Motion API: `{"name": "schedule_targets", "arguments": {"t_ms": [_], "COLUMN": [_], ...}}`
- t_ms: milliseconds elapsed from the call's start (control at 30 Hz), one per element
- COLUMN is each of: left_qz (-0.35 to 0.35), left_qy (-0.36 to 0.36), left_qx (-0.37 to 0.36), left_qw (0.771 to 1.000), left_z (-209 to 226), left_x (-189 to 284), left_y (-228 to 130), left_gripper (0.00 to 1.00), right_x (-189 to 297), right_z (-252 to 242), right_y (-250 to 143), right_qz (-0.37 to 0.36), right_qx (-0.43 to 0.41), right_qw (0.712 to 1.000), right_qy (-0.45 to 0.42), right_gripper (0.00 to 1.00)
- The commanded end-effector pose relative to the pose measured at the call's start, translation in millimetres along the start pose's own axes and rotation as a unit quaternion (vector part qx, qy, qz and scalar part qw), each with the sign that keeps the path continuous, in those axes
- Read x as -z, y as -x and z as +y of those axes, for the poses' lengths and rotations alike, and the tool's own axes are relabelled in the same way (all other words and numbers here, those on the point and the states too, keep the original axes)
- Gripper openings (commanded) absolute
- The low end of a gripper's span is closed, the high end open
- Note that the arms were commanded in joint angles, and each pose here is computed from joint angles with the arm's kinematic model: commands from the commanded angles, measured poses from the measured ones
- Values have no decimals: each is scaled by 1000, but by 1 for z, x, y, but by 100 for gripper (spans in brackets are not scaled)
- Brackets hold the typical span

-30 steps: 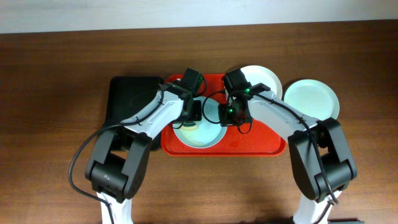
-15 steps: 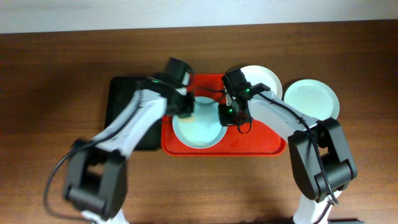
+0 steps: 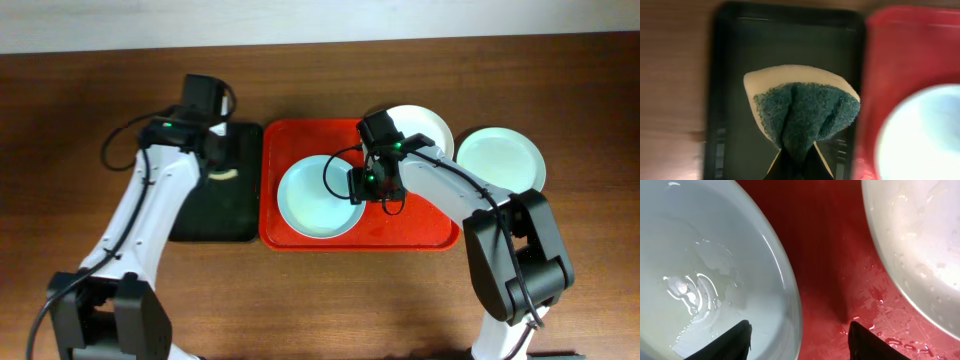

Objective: Clean dirty plates on tray and stack at the side
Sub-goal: 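Return the sponge with the left gripper onto the black tray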

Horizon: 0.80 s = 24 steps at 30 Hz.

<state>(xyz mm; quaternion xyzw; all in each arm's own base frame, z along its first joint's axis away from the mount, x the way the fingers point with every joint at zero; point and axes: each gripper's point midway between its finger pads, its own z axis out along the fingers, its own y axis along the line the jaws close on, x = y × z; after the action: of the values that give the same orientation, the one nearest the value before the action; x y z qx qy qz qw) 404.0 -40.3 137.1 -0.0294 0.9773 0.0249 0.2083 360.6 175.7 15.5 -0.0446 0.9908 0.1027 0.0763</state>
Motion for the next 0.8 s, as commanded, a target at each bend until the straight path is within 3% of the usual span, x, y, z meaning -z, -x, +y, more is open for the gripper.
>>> {"name": "schedule_targets", "arguments": {"t_ms": [0,133,433,533,600,767], "left_qz": [11,31,28,35,41,58], "left_qy": [53,38,46,53,56,34], "left_qx": [13,22,19,44,72,94], "left_qw": [998,999,998,997,995,993], "left_z": [38,40,49,62,68,70], "left_x": [-7,-27,-64,-67,-68,-72], "left_y": [-8,-26,-49,-55,-59,-70], "left_gripper": [1,1,0,0,0,0], "right_x": [9,9,2,2,2,-1], "right_z": [0,0,-5,-5,-5,-4], "right_y": [3,1,-11,-10,-9,-8], "right_qz": [-8,-4,10,8,6,3], "right_qx": [-1,-2,-19,-21,-21,-42], "right_qw": [1000,1000,1000,1000,1000,999], "right_qy": [-2,-3,-8,-7,-6,-6], "right_gripper": [57,40,36,22,18,17]}}
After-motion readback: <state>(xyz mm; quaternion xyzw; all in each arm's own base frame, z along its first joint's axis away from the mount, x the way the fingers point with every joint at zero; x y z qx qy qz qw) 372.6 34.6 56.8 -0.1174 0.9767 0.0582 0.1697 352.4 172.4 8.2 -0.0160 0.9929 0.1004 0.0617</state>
